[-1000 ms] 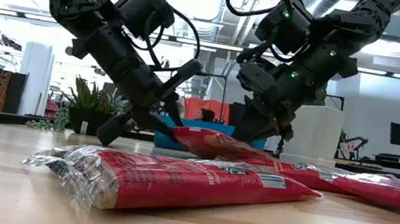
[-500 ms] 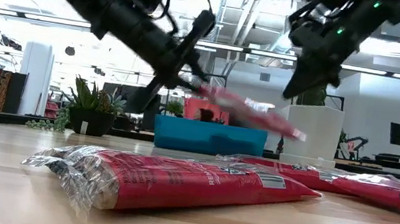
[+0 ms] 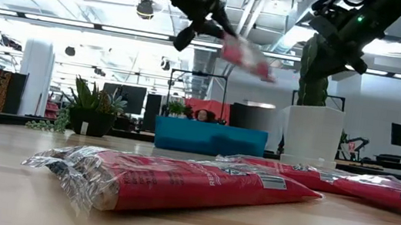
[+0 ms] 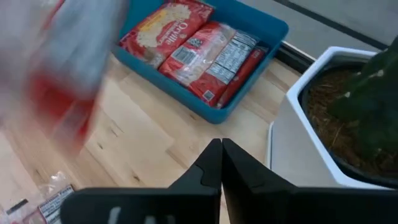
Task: Sort popcorn bags into baskets
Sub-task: Put the popcorn bag into the blue bin
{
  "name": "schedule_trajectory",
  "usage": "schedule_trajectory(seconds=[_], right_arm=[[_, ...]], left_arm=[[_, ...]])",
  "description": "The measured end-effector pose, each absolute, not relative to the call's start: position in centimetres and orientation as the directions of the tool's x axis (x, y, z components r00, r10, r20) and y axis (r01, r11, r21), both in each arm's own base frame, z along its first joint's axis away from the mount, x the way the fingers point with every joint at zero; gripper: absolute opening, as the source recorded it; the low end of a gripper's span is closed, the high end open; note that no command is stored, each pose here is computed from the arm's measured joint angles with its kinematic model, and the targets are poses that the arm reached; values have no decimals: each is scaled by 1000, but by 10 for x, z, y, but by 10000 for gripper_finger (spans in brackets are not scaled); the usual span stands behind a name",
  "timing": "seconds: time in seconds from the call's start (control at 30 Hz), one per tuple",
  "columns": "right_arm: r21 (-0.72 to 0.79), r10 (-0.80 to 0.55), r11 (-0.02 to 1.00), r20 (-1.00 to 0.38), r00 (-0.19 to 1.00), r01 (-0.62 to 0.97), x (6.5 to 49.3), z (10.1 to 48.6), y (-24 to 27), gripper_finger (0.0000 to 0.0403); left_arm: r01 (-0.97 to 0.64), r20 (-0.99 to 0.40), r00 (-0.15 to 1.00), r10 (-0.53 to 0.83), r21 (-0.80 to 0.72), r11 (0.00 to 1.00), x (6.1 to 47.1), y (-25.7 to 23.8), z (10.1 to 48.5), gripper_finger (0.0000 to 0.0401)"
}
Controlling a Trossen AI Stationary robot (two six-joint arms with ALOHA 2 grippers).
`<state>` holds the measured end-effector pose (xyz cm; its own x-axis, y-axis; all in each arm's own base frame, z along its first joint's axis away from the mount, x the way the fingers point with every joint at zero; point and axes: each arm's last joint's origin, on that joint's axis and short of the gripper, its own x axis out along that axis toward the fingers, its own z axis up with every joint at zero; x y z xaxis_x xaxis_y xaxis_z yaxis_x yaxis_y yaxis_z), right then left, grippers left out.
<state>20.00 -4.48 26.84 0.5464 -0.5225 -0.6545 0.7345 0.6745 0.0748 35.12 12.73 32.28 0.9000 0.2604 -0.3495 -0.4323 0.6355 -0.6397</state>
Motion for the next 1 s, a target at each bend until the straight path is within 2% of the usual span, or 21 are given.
schedule_trajectory(seconds=[0.2,0.37,0.53,0.67,0.8,1.0], right_arm=[[71,-525,671,-657,541,738,201,267,-45,13],[85,-523,654,-667,531,751,200,266,-45,25],[82,-521,650,-676,522,755,199,265,-45,30],[78,-519,644,-686,510,761,198,264,-44,18],[76,-519,644,-688,508,761,198,264,-44,14],[71,-518,644,-693,502,762,197,263,-44,31]], left_arm=[[-541,-351,839,416,-466,699,346,202,347,7],[-553,-400,827,396,-448,702,351,243,321,6],[-542,-454,824,340,-451,710,366,262,278,6],[-512,-440,843,308,-483,710,379,270,254,6],[-506,-440,850,291,-522,687,387,273,236,6],[-549,-481,820,310,-510,662,388,272,229,13]])
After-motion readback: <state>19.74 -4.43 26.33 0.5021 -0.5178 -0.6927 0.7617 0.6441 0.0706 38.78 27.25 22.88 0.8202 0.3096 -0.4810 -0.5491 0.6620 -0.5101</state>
